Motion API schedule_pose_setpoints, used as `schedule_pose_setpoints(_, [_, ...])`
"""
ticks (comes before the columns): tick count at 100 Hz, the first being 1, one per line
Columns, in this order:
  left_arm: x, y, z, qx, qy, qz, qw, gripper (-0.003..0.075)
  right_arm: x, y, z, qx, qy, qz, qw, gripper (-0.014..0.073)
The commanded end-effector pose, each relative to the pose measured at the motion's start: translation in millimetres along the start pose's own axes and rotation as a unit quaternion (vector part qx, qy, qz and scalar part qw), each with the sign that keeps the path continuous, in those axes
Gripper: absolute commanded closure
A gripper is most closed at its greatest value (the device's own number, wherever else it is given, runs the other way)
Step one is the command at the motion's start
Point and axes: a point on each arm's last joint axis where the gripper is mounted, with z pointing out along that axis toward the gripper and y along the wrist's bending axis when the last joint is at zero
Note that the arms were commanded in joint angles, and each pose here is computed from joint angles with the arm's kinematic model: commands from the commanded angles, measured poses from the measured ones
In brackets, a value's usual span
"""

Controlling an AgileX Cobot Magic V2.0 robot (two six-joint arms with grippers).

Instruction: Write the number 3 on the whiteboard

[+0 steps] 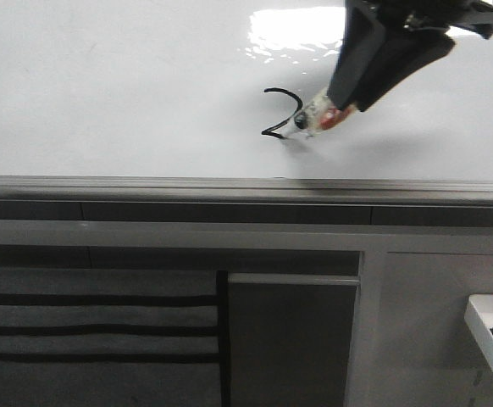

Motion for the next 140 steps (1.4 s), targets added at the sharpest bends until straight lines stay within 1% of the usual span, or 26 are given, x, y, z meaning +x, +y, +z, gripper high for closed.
schedule_pose_setpoints(1, [-12, 4, -4, -0.015, -0.040, -0.011, 0.999, 0.0290, -1, -8, -12, 0.027, -0.024, -0.007, 0.999, 0.0571])
schedule_pose_setpoints(9, [-12, 4, -4, -0.015, -0.041, -0.011, 0.999, 0.0290, -2, 3, -2, 0.015, -0.050, -0.012, 0.999, 0.0571])
schedule_pose_setpoints(22, [-12, 4, -4, -0.015, -0.041, -0.006, 0.999, 0.0290, -18, 30, 9, -0.003, -0.115, -0.041, 0.993, 0.0571])
schedule_pose_setpoints(28, [-12, 4, -4, -0.016, -0.041, 0.014, 0.999, 0.0290, -26, 38, 6, -0.012, -0.120, -0.051, 0.991, 0.0571])
schedule_pose_setpoints(33, [-13, 4, -5, -0.016, -0.041, 0.029, 0.999, 0.0290, -30, 45, -1, -0.020, -0.112, -0.060, 0.992, 0.0571])
schedule_pose_setpoints(40, [-17, 2, -7, -0.001, -0.037, 0.044, 0.998, 0.0290, -26, 59, -19, -0.038, -0.097, -0.118, 0.988, 0.0571])
schedule_pose_setpoints(47, [-21, -2, -6, 0.031, -0.032, 0.055, 0.998, 0.0290, -13, 76, -39, -0.061, -0.092, -0.197, 0.974, 0.0571])
schedule_pose_setpoints(48, [-22, -4, -6, 0.040, -0.032, 0.059, 0.997, 0.0290, -10, 80, -42, -0.063, -0.091, -0.220, 0.969, 0.0571])
schedule_pose_setpoints(49, [-23, -4, -6, 0.045, -0.031, 0.061, 0.997, 0.0290, -9, 81, -44, -0.066, -0.090, -0.223, 0.969, 0.0571])
schedule_pose_setpoints(54, [-26, -9, -4, 0.081, -0.026, 0.080, 0.993, 0.0290, 3, 91, -55, -0.076, -0.089, -0.284, 0.952, 0.0571])
schedule_pose_setpoints(56, [-26, -12, -2, 0.101, -0.021, 0.095, 0.990, 0.0290, 8, 95, -60, -0.080, -0.090, -0.309, 0.944, 0.0571])
schedule_pose_setpoints(59, [-27, -15, 2, 0.129, -0.019, 0.099, 0.986, 0.0290, 13, 99, -65, -0.083, -0.095, -0.342, 0.931, 0.0571])
schedule_pose_setpoints(66, [-30, -20, 11, 0.183, -0.012, 0.118, 0.976, 0.0290, 24, 108, -75, -0.091, -0.107, -0.395, 0.908, 0.0571])
schedule_pose_setpoints(73, [-34, -24, 20, 0.224, -0.008, 0.132, 0.966, 0.0290, 30, 114, -82, -0.094, -0.116, -0.443, 0.884, 0.0571])
schedule_pose_setpoints(79, [-36, -26, 30, 0.245, -0.003, 0.144, 0.959, 0.0290, 32, 115, -84, -0.094, -0.119, -0.463, 0.873, 0.0571])
schedule_pose_setpoints(92, [-43, -36, 52, 0.277, 0.004, 0.183, 0.943, 0.0290, 31, 115, -85, -0.094, -0.121, -0.463, 0.873, 0.0571])
schedule_pose_setpoints(97, [-45, -43, 60, 0.290, 0.003, 0.203, 0.935, 0.0290, 31, 115, -85, -0.094, -0.121, -0.463, 0.873, 0.0571])
schedule_pose_setpoints(104, [-50, -50, 71, 0.297, 0.001, 0.217, 0.930, 0.0290, 31, 115, -85, -0.094, -0.121, -0.463, 0.873, 0.0571])
schedule_pose_setpoints(124, [-68, -65, 94, 0.311, -0.006, 0.236, 0.921, 0.0290, 31, 115, -85, -0.094, -0.121, -0.463, 0.873, 0.0571])
schedule_pose_setpoints(140, [-71, -73, 101, 0.328, 0.000, 0.243, 0.913, 0.0302, 32, 115, -85, -0.094, -0.121, -0.464, 0.873, 0.0571])
